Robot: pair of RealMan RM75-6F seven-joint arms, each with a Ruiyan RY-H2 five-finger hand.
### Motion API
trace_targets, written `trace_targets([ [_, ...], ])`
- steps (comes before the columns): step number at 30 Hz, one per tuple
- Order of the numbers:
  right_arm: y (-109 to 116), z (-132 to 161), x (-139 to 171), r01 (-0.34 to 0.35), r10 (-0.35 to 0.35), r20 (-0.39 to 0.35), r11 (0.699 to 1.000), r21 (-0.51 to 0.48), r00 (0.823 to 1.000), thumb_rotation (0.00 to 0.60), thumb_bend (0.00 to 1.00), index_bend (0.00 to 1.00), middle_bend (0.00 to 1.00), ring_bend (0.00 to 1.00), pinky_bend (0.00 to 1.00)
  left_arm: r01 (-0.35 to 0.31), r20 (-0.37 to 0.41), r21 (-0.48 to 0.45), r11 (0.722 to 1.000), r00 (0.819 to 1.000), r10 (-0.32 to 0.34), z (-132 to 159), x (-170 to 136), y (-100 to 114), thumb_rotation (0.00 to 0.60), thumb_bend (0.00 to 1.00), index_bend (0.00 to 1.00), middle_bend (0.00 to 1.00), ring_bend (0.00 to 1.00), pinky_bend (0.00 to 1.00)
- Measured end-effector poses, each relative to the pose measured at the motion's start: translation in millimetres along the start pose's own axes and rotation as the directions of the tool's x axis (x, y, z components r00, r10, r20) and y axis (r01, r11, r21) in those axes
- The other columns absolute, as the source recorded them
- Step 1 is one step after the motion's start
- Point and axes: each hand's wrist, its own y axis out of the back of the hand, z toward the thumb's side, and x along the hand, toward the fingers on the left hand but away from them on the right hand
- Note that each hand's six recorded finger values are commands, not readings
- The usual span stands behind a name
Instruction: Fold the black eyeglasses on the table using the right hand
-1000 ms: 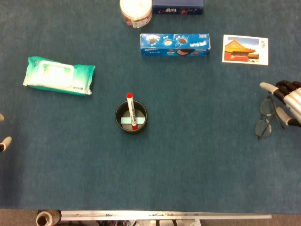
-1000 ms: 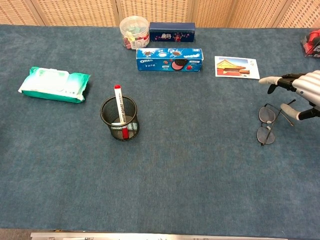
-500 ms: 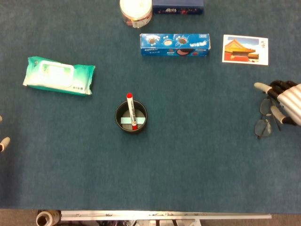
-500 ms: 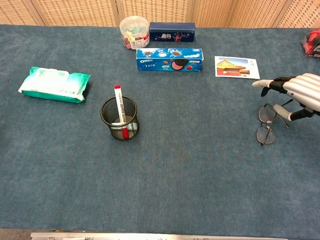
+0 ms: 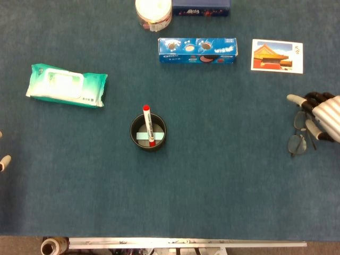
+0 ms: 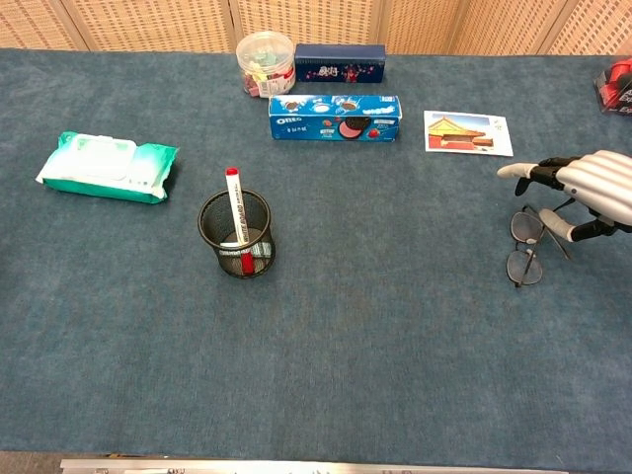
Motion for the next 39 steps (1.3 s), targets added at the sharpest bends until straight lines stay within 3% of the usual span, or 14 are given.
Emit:
trace_targets([
  [27,-0.9,1.5,-7.8,0.02,-0.02,0.003,0.998,0.053,1.0,0.6,0.47,0.14,0.32,0.21,0.32,0.004,-0.006,-0.007,1.0,1.0,-0.005,-3.7,-0.8,-2.6,0.6,0.04,0.45,0.38,0.31,0.51],
  [39,16.3,3.2,-0.2,0.066,-0.066,-0.008,0.997,0.043,0.998,0.6,0.47,0.14,0.32,0.21,0.32,0.001,0.006,-0.002,1.0,1.0,-0.001,0.9,0.3,-0.8,0.6,0.04,0.45,0.38,0.31,0.52],
])
